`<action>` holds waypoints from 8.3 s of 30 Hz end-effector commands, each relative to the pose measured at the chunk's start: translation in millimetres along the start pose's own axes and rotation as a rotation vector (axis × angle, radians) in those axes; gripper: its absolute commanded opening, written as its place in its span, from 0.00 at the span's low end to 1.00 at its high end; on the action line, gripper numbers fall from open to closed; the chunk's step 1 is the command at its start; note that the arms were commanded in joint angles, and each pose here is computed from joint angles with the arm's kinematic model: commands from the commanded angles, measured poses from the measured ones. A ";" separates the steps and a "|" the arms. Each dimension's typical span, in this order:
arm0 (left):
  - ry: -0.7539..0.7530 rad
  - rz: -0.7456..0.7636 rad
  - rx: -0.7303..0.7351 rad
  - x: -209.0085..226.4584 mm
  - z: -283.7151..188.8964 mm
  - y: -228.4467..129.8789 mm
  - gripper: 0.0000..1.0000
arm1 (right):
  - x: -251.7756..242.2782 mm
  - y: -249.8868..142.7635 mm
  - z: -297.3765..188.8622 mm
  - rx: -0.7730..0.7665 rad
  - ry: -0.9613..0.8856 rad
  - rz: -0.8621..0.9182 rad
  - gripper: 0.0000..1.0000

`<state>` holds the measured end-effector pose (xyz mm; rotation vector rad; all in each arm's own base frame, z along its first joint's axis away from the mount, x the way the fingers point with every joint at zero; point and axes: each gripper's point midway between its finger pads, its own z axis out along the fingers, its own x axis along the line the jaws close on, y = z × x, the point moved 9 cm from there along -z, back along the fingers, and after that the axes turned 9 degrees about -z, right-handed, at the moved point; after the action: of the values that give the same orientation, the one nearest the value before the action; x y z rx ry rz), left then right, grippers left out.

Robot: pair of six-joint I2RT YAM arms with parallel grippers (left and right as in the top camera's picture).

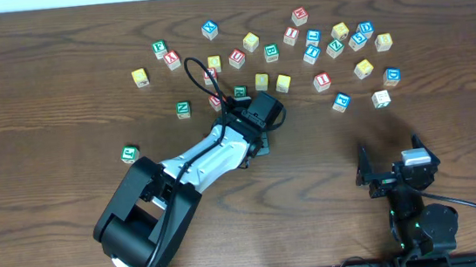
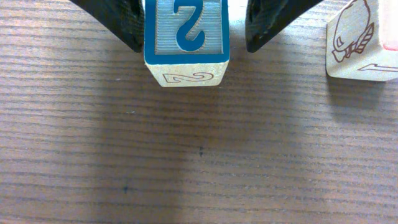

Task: Spell out AI2
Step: 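Lower the blue 2 block to the right of the A block, then open the left gripper and retract it to the left side, then reach the right gripper forward over the red I block, then lower the right gripper and close it on the red I block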

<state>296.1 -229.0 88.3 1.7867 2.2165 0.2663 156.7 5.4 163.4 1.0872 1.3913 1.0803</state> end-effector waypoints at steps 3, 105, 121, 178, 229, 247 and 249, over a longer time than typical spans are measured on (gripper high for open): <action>0.002 -0.008 -0.011 2.5 -5.1 1.3 0.54 | -1.7 -0.8 -0.2 0.004 -0.014 0.011 0.99; -0.295 0.183 -0.156 189.4 -200.2 64.7 0.93 | 71.2 102.2 242.1 1.316 0.431 -0.050 0.99; -0.423 0.207 0.006 192.8 -149.1 80.2 0.94 | 78.6 106.0 246.0 1.231 0.613 -0.082 0.99; -0.423 0.207 0.000 192.8 -149.7 80.8 0.94 | 41.1 35.5 286.1 1.358 0.306 -0.070 0.84; -0.397 0.207 -0.002 194.7 -148.9 81.1 0.94 | 52.5 -29.5 288.0 1.322 0.298 -0.045 0.55; -0.397 0.209 -0.008 194.6 -148.9 82.2 0.94 | 53.0 -27.1 297.0 1.262 0.292 -0.045 0.35; -0.397 0.209 -0.008 194.6 -148.9 82.2 0.94 | 53.0 -27.2 296.7 1.264 0.292 -0.045 0.32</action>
<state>283.8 -18.5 233.5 1.8688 1.7632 -0.0586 446.7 74.7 108.8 1.7392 2.4239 0.2183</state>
